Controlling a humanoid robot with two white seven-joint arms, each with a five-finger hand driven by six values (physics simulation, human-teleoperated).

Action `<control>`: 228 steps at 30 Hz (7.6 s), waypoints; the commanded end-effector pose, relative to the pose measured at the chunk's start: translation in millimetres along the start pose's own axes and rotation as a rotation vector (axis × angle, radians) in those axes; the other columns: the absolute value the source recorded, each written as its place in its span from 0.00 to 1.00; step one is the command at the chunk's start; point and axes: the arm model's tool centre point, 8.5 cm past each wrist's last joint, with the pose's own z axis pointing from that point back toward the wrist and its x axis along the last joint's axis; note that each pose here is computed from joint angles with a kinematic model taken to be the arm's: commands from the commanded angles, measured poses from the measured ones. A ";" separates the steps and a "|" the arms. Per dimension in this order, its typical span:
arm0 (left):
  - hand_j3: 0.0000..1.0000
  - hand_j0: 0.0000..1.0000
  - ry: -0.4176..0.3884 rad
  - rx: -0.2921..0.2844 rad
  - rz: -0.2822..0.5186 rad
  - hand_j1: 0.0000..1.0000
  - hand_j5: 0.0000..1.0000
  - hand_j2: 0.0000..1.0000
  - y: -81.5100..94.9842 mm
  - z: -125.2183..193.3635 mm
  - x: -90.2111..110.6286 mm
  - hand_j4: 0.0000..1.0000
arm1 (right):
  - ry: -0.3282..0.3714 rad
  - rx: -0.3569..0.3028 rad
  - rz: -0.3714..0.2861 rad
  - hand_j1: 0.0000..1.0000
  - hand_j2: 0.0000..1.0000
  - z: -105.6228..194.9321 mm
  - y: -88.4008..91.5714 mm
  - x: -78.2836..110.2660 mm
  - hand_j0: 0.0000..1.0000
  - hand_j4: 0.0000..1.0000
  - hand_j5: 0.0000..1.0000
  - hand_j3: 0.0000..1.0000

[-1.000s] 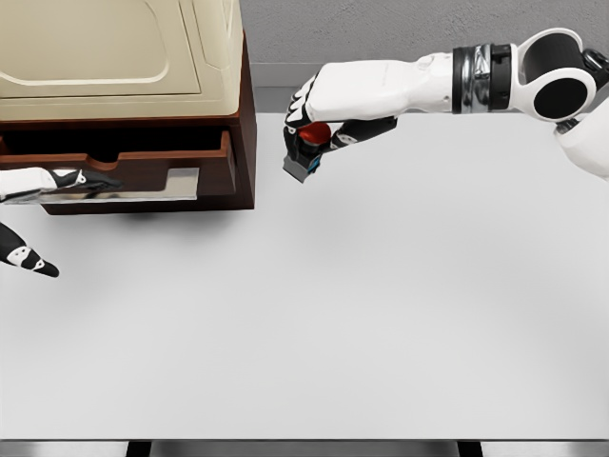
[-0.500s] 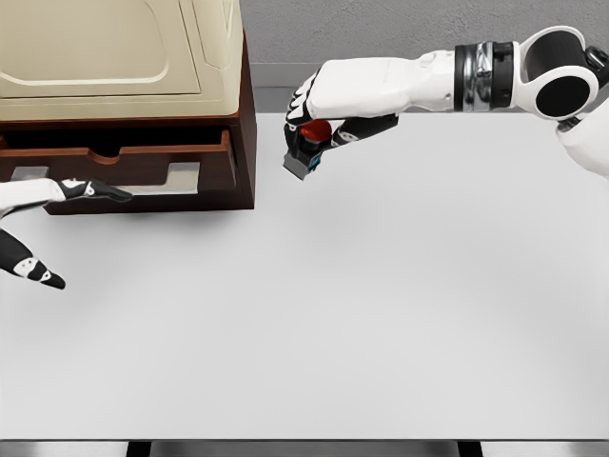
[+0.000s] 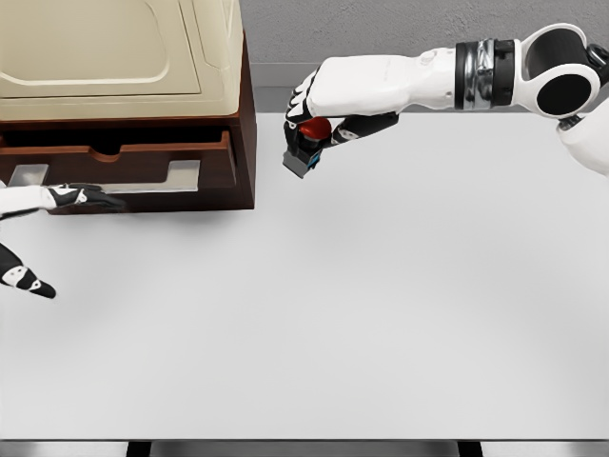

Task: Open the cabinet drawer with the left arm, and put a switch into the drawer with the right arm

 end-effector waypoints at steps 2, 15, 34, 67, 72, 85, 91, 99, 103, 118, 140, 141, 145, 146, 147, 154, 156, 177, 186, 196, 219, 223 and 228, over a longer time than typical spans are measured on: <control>1.00 1.00 -0.021 0.056 -0.046 1.00 1.00 1.00 21.3 9.6 15.9 1.00 | 0.001 -0.007 -0.005 0.48 0.48 0.9 -1.4 -0.3 0.48 0.48 0.48 0.48; 1.00 1.00 -0.130 0.078 0.047 1.00 1.00 1.00 14.5 -14.1 12.2 1.00 | 0.006 -0.005 -0.012 0.48 0.48 0.5 0.3 -2.6 0.48 0.48 0.48 0.48; 1.00 1.00 0.019 0.140 0.140 1.00 1.00 1.00 21.8 0.7 -32.5 1.00 | 0.006 -0.003 -0.012 0.48 0.48 0.3 0.8 -2.6 0.48 0.48 0.48 0.48; 1.00 1.00 -0.013 0.110 0.157 1.00 1.00 1.00 7.2 -22.9 -37.9 1.00 | 0.007 -0.004 -0.010 0.48 0.48 1.6 0.5 -2.6 0.48 0.48 0.48 0.48; 1.00 1.00 -0.020 0.101 0.152 1.00 1.00 1.00 5.9 -23.7 -33.8 1.00 | 0.007 -0.005 -0.010 0.48 0.48 1.4 0.0 -2.8 0.48 0.48 0.48 0.48; 1.00 1.00 -0.031 0.064 0.137 1.00 1.00 1.00 -2.0 -24.0 -22.3 1.00 | 0.009 -0.005 -0.009 0.48 0.48 2.1 -0.5 -3.1 0.48 0.48 0.48 0.48; 1.00 1.00 -0.022 0.038 0.137 1.00 1.00 1.00 -7.4 -22.9 -16.9 1.00 | 0.009 -0.006 -0.007 0.48 0.48 2.3 -1.2 -3.0 0.48 0.48 0.48 0.48; 1.00 1.00 -0.006 0.025 0.140 1.00 1.00 1.00 -11.6 -17.8 -16.9 1.00 | 0.006 -0.009 -0.001 0.48 0.48 1.4 -4.2 -2.0 0.48 0.48 0.48 0.48; 1.00 1.00 -0.005 0.024 0.139 1.00 1.00 1.00 -11.6 -17.5 -16.6 1.00 | 0.009 -0.009 0.001 0.48 0.48 2.3 -5.5 -2.3 0.48 0.48 0.48 0.48; 1.00 1.00 -0.010 0.014 0.133 1.00 1.00 1.00 -13.1 -15.9 -11.7 1.00 | 0.007 -0.011 0.005 0.48 0.48 2.0 -7.8 -1.8 0.48 0.48 0.48 0.48; 1.00 1.00 -0.001 -0.001 0.143 1.00 1.00 1.00 -19.1 -11.7 -13.4 1.00 | 0.011 -0.014 0.009 0.48 0.48 2.0 -11.4 -1.7 0.48 0.48 0.48 0.48; 1.00 1.00 0.000 -0.001 0.142 1.00 1.00 1.00 -19.0 -11.2 -13.4 1.00 | 0.012 -0.014 0.008 0.48 0.48 2.2 -11.3 -2.1 0.48 0.48 0.48 0.48; 1.00 1.00 0.016 -0.001 0.135 1.00 1.00 1.00 -17.4 -6.2 -13.5 1.00 | 0.012 -0.014 0.010 0.48 0.48 2.3 -12.0 -2.1 0.48 0.48 0.48 0.48; 1.00 1.00 0.016 -0.001 0.135 1.00 1.00 1.00 -17.4 -6.2 -13.5 1.00 | 0.012 -0.014 0.010 0.48 0.48 2.3 -12.0 -2.1 0.48 0.48 0.48 0.48; 1.00 1.00 0.017 -0.001 0.136 1.00 1.00 1.00 -17.5 -6.2 -13.6 1.00 | 0.011 -0.014 0.011 0.48 0.48 2.1 -12.1 -1.7 0.48 0.48 0.48 0.48; 1.00 1.00 0.013 0.001 0.133 1.00 1.00 1.00 -16.7 -6.4 -13.0 1.00 | 0.013 -0.015 0.016 0.48 0.48 2.6 -15.0 -1.6 0.48 0.48 0.48 0.48; 1.00 1.00 0.015 0.001 0.134 1.00 1.00 1.00 -16.7 -6.4 -13.1 1.00 | 0.012 -0.017 0.014 0.48 0.48 2.2 -15.0 -1.7 0.48 0.48 0.48 0.48; 1.00 1.00 -0.064 0.059 0.067 1.00 1.00 1.00 5.5 9.6 7.0 1.00 | -0.009 -0.052 0.023 0.48 0.48 -19.9 -41.6 7.9 0.48 0.48 0.48 0.48; 1.00 1.00 -0.104 0.101 0.033 1.00 1.00 1.00 21.0 26.8 22.3 1.00 | -0.042 -0.065 0.022 0.48 0.48 -43.7 -53.1 18.6 0.48 0.48 0.48 0.48; 1.00 1.00 -0.220 0.170 -0.107 1.00 1.00 1.00 46.6 51.0 56.8 1.00 | -0.072 -0.079 -0.008 0.48 0.48 -70.2 -57.8 18.8 0.48 0.48 0.48 0.48; 1.00 1.00 -0.223 0.169 -0.106 1.00 1.00 1.00 45.9 49.7 56.2 1.00 | -0.028 -0.011 -0.017 0.45 0.45 -126.0 -40.9 3.4 0.45 0.45 0.45 0.45; 1.00 1.00 -0.222 0.168 -0.105 1.00 1.00 1.00 45.7 49.9 55.9 1.00 | -0.008 0.001 -0.019 0.45 0.45 -131.6 -39.8 -1.9 0.45 0.45 0.45 0.45; 1.00 1.00 -0.223 0.169 -0.105 1.00 1.00 1.00 45.9 49.7 56.2 1.00 | -0.008 0.009 -0.019 0.45 0.45 -139.2 -38.4 -0.9 0.45 0.45 0.45 0.45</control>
